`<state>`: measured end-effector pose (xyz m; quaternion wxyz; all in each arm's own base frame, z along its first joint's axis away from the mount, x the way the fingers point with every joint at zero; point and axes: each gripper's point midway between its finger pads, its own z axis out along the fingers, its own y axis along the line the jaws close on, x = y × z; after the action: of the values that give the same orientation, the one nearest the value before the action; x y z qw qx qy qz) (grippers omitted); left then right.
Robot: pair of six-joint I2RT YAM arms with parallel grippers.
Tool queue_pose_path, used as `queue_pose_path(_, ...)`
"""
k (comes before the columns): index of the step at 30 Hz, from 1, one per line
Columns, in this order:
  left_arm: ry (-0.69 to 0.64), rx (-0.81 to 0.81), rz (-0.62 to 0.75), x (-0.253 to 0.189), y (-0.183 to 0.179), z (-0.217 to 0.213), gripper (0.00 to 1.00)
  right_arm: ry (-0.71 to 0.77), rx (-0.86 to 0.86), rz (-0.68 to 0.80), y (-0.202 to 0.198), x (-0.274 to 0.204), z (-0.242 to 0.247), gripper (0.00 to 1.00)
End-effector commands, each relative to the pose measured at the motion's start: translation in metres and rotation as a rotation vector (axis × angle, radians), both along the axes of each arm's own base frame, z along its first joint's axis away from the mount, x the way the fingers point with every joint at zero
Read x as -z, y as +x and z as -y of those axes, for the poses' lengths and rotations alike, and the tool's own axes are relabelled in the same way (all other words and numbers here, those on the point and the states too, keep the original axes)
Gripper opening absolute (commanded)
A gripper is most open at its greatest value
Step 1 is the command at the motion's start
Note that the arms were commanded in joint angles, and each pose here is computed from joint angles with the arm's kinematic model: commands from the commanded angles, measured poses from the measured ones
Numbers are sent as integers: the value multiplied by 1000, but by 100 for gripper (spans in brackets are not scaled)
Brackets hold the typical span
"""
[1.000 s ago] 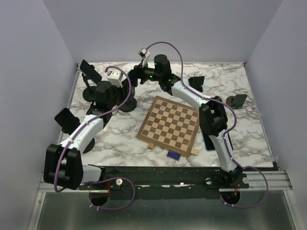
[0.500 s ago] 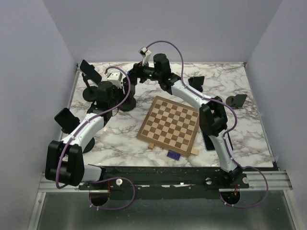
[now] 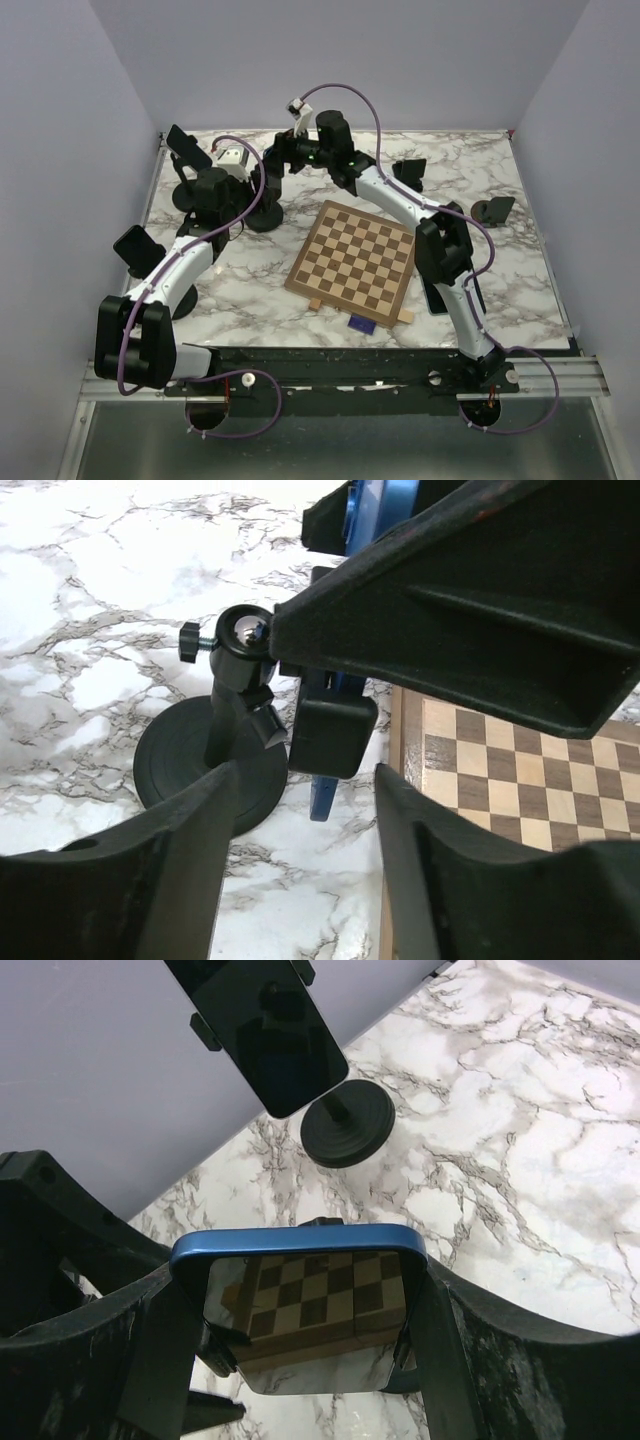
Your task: Remove the phone from the phone stand
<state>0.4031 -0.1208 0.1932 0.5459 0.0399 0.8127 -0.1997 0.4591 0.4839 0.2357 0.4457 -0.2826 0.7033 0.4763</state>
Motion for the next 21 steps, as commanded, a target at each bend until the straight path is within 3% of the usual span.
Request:
queue_pose_path(1, -25, 25, 79, -30, 4, 4, 69, 2, 0, 17, -8, -17, -8, 1)
queue_pose_path(9, -20, 24, 67, -29, 9, 5, 69, -3, -12, 27, -18, -18, -17, 1)
queue_pose_path(21, -16, 44, 41, -22, 9, 12, 58, -22, -3, 14, -22, -16, -17, 1)
